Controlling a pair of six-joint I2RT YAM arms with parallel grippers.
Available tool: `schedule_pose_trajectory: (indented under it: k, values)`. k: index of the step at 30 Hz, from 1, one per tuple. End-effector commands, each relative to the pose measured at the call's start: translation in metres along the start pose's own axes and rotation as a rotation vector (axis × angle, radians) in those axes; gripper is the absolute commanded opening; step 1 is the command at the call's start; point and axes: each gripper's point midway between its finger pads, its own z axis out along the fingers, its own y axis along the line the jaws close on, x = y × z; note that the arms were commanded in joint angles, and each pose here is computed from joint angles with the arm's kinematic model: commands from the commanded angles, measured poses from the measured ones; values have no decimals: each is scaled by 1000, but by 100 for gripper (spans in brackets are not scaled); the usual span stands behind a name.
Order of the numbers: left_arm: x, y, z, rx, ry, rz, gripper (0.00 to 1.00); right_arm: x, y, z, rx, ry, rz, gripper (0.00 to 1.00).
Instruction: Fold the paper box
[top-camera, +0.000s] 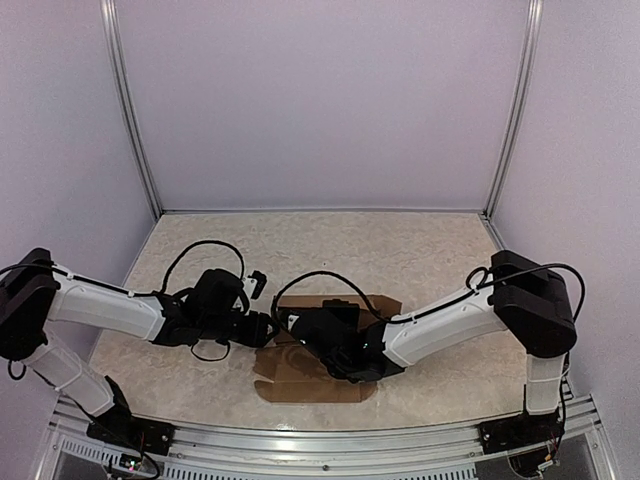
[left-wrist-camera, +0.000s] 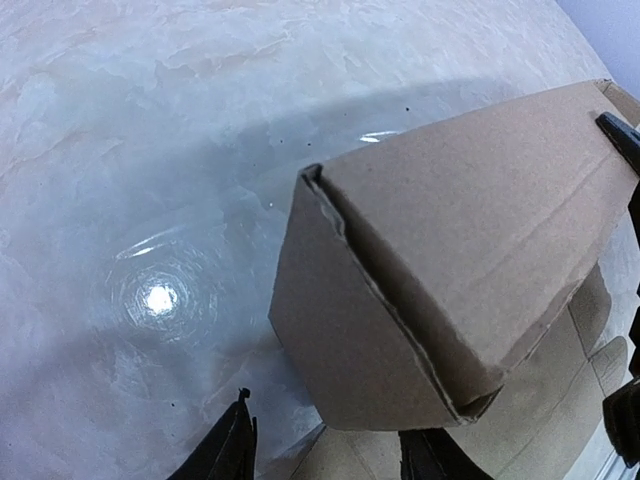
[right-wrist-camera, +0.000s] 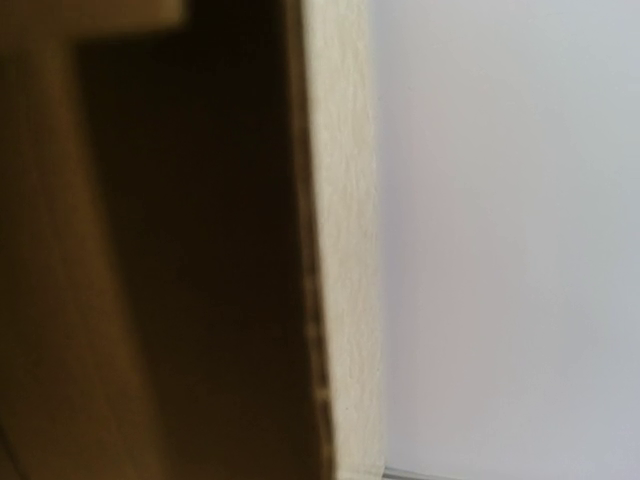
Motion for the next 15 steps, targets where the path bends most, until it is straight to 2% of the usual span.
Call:
schedule_pose_trajectory:
  k: [1, 11, 15]
  values:
    - [-17, -7, 3, -4, -59, 2, 49, -7, 32, -5, -58, -17, -41, 0]
    - [-19, -5, 5, -38, -78, -2, 50, -11, 41, -8, -75, -9, -12, 0]
    - [-17, -6, 7, -49, -79, -2, 47, -13, 47, -12, -81, -14, -2, 0]
